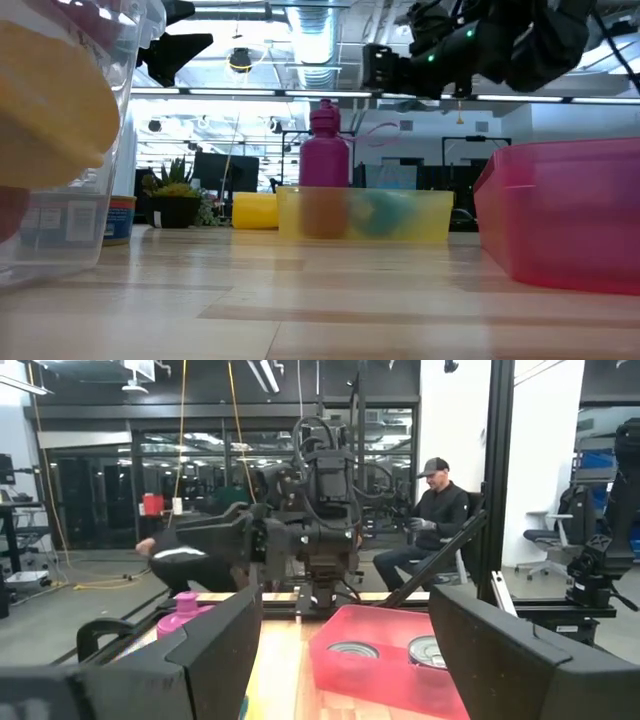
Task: Pick & Place Food Item
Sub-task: Adjust the blue tumbler in the yellow bin
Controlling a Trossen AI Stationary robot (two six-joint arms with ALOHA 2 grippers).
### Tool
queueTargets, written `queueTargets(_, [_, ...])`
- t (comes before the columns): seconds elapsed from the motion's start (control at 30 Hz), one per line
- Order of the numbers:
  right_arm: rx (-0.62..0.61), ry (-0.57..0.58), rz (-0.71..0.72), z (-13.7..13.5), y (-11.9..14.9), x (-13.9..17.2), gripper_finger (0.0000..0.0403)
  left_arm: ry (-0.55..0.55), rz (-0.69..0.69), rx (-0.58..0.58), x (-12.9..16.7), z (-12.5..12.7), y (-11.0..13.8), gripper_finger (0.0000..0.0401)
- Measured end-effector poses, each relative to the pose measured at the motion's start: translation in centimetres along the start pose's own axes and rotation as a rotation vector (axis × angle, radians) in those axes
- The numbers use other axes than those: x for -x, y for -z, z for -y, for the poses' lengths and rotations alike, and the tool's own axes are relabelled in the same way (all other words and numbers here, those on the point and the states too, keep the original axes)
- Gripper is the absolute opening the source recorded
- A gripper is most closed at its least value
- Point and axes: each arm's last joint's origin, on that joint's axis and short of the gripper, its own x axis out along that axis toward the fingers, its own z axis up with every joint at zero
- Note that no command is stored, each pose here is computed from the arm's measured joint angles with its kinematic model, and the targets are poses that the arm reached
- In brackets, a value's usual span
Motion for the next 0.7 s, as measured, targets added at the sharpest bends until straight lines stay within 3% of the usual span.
queueTargets(0.13, [-0.041, -0.015, -0.063, 0.9, -1.3, 0.3, 0.0187, 0.000, 0.001, 0.018, 0.0, 0.0, 0.0, 0.0280])
queueTargets(0.3, [-0.193, -0.161, -0.270, 3.8, -1.8, -0.3, 0.0206, 0.001, 0.002, 0.034, 0.0, 0.0, 0.0, 0.0280])
queueTargets(0.5, [-0.256, -0.379, -0.533, 6.4, -0.8, -2.5, 0.0218, 0.003, 0.001, 0.075, 0.0, 0.0, 0.0, 0.0280])
queueTargets(0.7, [-0.191, -0.442, -0.560, 6.5, -0.4, -2.8, 0.0211, -0.009, -0.080, 0.092, -0.9, 0.0, -0.4, 0.0277])
